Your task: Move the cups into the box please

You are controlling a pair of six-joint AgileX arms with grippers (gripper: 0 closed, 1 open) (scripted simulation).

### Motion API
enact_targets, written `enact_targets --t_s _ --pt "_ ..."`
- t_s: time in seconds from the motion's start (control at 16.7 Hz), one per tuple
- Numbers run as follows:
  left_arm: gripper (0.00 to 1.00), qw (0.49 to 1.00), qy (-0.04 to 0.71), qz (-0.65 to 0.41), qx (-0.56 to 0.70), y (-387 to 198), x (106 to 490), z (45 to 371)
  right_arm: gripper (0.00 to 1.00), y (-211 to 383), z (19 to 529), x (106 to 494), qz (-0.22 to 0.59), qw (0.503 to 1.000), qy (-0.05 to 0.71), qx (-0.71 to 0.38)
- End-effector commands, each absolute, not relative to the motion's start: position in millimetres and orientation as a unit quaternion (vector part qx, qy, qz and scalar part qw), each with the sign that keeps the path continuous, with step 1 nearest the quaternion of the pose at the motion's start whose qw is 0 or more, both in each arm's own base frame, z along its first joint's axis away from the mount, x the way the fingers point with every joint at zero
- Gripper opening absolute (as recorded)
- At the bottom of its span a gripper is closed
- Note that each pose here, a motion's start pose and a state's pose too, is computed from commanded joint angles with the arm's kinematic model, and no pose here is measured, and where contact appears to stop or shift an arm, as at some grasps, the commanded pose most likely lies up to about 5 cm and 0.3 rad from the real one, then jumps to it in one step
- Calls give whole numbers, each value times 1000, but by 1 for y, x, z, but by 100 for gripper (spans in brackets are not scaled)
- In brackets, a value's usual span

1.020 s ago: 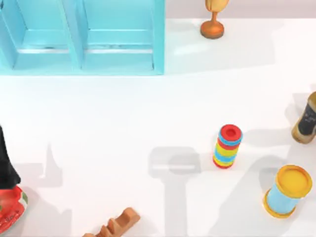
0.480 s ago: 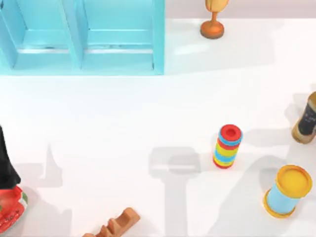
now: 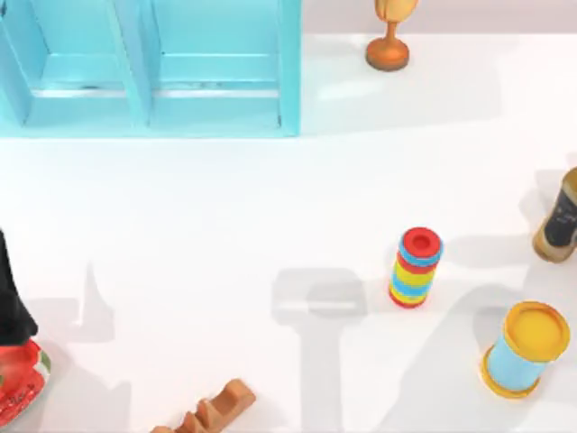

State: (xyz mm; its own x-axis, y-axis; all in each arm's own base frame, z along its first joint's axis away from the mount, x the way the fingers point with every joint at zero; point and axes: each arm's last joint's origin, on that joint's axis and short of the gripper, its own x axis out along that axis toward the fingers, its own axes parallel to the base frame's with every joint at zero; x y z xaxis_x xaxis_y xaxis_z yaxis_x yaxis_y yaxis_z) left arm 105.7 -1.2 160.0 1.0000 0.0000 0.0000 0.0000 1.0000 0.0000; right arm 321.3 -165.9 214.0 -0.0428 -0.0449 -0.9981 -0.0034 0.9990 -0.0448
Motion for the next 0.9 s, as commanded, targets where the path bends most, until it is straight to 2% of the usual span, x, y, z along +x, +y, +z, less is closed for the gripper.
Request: enact_targets --t_s 0.36,0.9 --pt "100 1000 0 0 0 -1 106 160 100 -168 223 323 -15 690 723 -16" --pt "100 1000 0 0 0 -1 106 160 100 -168 310 322 -16 691 722 -15"
